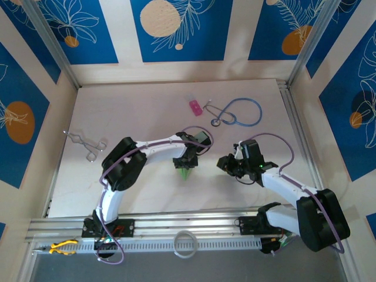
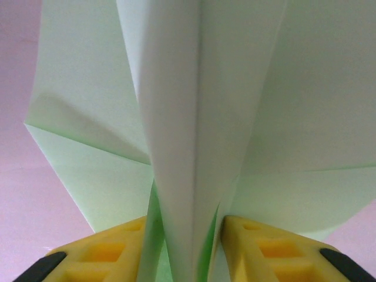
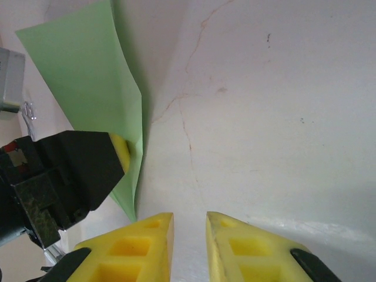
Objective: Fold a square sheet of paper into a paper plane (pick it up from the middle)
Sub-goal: Turn over a paper plane at the center of the table.
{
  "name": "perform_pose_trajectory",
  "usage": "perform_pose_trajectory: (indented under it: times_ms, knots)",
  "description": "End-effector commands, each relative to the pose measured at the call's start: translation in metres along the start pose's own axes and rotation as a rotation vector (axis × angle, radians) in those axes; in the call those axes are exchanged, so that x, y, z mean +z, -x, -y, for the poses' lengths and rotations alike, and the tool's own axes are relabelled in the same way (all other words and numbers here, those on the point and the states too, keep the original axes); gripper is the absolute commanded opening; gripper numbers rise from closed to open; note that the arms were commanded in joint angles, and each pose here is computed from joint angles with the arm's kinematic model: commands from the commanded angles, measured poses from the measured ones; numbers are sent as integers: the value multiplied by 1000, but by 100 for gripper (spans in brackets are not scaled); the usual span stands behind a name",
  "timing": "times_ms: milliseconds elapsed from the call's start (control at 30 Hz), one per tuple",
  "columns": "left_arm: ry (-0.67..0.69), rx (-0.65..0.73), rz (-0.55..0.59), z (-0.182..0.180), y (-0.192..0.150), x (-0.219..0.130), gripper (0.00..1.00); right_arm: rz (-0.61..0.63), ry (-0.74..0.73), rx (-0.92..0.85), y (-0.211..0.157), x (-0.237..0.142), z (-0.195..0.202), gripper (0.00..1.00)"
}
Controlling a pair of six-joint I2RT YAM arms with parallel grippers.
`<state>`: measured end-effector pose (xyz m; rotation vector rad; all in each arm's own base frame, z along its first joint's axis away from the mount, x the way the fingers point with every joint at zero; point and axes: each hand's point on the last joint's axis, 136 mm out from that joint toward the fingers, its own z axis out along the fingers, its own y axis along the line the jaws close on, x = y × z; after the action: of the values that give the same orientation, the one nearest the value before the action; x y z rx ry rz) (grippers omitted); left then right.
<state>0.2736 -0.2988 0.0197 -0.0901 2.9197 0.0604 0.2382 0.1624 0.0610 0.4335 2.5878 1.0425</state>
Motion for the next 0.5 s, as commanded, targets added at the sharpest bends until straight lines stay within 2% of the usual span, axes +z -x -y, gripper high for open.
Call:
perform_pose_trajectory:
  times_ms: [0, 300, 467]
  knots:
    - [4, -33, 46, -3, 11, -9, 36, -7, 6, -16, 0, -7, -3, 23]
    - [-66, -68, 112, -1, 29, -49, 39, 56, 20, -36, 11, -26, -10, 24]
    - [-131, -38, 145, 5, 36, -71, 39, 83, 6, -41, 19, -33, -11, 25]
